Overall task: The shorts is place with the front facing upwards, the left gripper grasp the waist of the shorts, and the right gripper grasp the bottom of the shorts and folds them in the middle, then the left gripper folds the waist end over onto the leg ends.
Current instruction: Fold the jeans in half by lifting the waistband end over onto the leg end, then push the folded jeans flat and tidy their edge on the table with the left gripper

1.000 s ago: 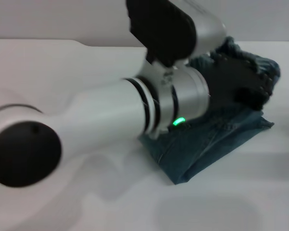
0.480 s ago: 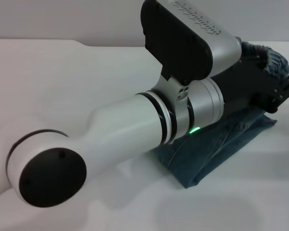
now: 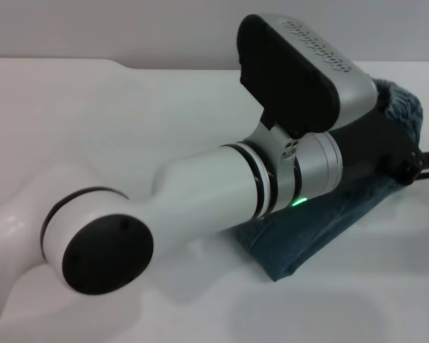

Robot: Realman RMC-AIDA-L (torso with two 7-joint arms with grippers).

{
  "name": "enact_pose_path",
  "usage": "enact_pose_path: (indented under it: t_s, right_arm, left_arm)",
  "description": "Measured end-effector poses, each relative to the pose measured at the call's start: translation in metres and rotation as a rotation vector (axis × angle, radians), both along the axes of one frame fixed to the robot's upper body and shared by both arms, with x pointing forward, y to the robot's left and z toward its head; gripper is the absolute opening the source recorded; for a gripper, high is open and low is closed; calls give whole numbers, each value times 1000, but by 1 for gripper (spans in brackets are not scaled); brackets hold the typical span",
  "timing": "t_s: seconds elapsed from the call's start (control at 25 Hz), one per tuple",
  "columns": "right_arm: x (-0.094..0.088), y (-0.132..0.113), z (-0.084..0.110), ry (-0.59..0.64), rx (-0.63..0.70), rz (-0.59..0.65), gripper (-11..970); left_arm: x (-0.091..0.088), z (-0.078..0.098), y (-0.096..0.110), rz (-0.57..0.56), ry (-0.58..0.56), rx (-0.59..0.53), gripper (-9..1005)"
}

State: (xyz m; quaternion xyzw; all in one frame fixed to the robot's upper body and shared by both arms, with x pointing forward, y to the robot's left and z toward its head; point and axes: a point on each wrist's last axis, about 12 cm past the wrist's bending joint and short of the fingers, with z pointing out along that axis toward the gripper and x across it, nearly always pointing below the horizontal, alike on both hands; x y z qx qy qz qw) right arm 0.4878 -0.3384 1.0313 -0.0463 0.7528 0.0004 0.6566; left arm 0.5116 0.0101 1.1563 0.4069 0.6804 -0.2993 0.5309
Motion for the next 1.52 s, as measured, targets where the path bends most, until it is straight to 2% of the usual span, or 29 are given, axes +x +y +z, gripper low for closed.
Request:
enact_pose_path:
  t_s: [0.2,0.36,0.6,0.96,1.04,1.24,1.52]
  right_arm:
    - [-1,3,-1,1,2,12,-1]
    - [0,6,0,-1,3,20,-1]
    - [0,9,-1,2,4,32,-1]
    - [-5,9,-3,-4,4,36,-1]
    - [-11,8,-2,-27,0,39,-1]
    - [-22,11,-1,-70,-16,84,-1]
    - [-20,26,1,-112,-59,164,-1]
  left_arm:
    - [6,-5,1,-8,-47,57,764]
    - [15,-4,-2,-37,10,138,849]
    - [18,-4,-2,-72,68,218,840]
    - [21,4,-3,-76,16,218,842]
    - [22,5,10,0,-66,157,843]
    - [27,9,38,114,-82,90,844]
    - [22,0,75,298,-115,-38,846]
